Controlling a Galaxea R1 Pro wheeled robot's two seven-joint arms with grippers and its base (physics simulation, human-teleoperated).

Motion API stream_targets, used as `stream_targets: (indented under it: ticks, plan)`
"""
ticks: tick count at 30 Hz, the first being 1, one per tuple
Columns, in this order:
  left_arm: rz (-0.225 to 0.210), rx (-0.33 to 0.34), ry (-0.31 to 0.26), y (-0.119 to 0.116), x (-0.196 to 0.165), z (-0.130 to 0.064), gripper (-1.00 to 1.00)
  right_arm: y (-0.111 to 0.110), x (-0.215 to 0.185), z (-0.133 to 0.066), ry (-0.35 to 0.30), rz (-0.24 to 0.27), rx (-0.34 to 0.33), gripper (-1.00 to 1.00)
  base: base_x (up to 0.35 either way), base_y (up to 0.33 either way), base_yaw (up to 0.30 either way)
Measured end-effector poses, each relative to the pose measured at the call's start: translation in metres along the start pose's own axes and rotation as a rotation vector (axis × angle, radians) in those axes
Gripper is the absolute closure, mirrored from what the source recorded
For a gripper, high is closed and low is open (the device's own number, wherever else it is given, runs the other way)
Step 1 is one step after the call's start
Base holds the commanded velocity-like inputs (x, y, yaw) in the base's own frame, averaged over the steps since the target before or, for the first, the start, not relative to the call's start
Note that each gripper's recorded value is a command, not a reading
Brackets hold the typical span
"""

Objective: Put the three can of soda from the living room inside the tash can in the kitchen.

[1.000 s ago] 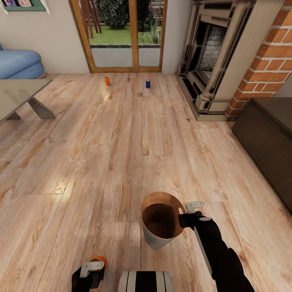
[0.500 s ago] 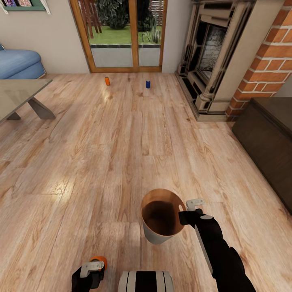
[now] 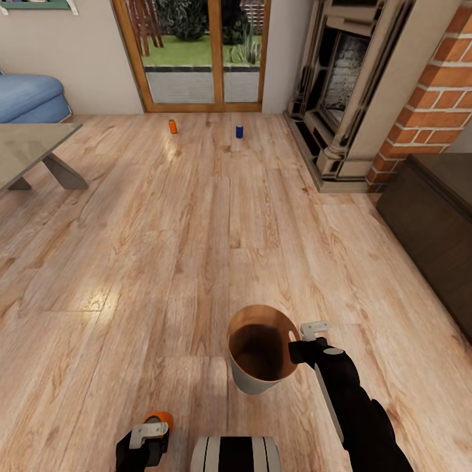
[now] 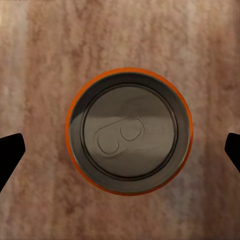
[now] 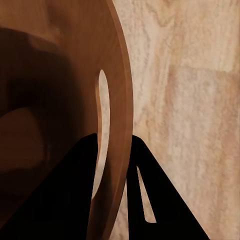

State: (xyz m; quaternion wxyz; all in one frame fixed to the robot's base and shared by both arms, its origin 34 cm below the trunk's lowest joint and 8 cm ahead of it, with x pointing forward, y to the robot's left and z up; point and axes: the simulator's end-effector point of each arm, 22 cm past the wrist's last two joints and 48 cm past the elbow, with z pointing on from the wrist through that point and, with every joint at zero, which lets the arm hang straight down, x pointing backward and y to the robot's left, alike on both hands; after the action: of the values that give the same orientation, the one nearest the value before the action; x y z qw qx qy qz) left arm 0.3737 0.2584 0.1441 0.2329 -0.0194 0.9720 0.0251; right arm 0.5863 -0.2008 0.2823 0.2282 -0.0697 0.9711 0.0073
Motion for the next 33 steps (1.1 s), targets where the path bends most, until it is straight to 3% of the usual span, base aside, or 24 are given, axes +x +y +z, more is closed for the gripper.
stream_targets:
  ticks: [33]
  plan:
    - [0.001, 0.002, 0.005, -0.0008, 0.0028, 0.0004, -1.00, 0.0015, 0.0020, 0.0024, 0.002, 0.002, -0.004, 1.00, 0.011, 0.000, 0.000]
